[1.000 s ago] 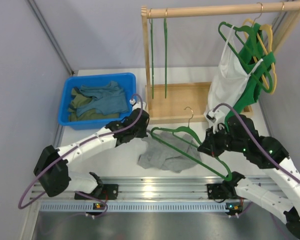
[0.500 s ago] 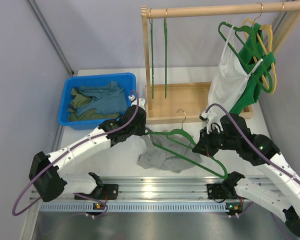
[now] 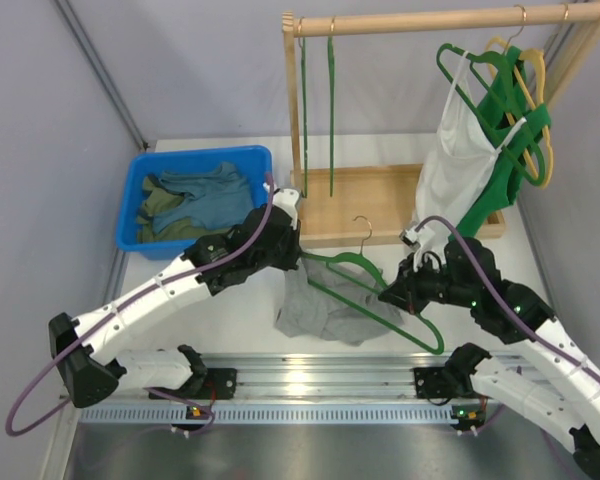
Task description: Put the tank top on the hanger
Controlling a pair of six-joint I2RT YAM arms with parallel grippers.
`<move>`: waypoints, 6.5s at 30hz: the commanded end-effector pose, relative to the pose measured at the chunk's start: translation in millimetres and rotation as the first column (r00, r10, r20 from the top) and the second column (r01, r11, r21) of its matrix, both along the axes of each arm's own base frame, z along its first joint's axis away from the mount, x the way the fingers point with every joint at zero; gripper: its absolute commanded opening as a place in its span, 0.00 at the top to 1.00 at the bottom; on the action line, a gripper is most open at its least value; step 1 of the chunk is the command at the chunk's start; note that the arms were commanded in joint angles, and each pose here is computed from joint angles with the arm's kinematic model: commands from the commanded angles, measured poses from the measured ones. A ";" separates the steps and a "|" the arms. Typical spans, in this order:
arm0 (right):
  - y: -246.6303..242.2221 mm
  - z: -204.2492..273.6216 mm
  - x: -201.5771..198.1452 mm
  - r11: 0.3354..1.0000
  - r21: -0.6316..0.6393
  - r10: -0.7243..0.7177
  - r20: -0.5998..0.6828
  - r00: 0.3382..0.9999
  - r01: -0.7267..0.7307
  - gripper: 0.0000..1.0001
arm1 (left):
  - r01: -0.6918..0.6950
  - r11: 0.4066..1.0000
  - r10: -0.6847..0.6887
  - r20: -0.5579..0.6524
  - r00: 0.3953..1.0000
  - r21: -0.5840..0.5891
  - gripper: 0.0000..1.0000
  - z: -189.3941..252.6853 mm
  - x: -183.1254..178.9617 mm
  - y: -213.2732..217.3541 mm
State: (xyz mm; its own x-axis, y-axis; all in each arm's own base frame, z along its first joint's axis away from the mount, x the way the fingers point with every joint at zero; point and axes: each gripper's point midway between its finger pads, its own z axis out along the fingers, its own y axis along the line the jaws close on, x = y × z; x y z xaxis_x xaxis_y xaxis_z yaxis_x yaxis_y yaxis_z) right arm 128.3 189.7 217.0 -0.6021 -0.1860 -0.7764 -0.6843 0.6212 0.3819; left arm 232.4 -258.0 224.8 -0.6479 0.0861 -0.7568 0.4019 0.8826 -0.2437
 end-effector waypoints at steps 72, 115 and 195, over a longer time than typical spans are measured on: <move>82.7 31.5 1.3 0.968 0.183 0.118 0.281 0.952 -0.174 1.00 | 0.132 0.965 -0.084 0.211 0.974 -0.225 0.60 81.3 -48.6 -3.1; 66.3 3.6 22.6 0.997 0.064 -0.057 0.165 0.985 0.047 0.51 | 0.153 0.972 -0.082 0.357 0.930 -0.175 1.00 51.4 -28.1 -43.5; 3.7 -50.1 85.2 0.810 0.147 -0.547 -0.159 0.822 0.568 1.00 | -0.312 0.867 0.452 0.347 0.822 -0.390 1.00 68.0 -6.7 64.1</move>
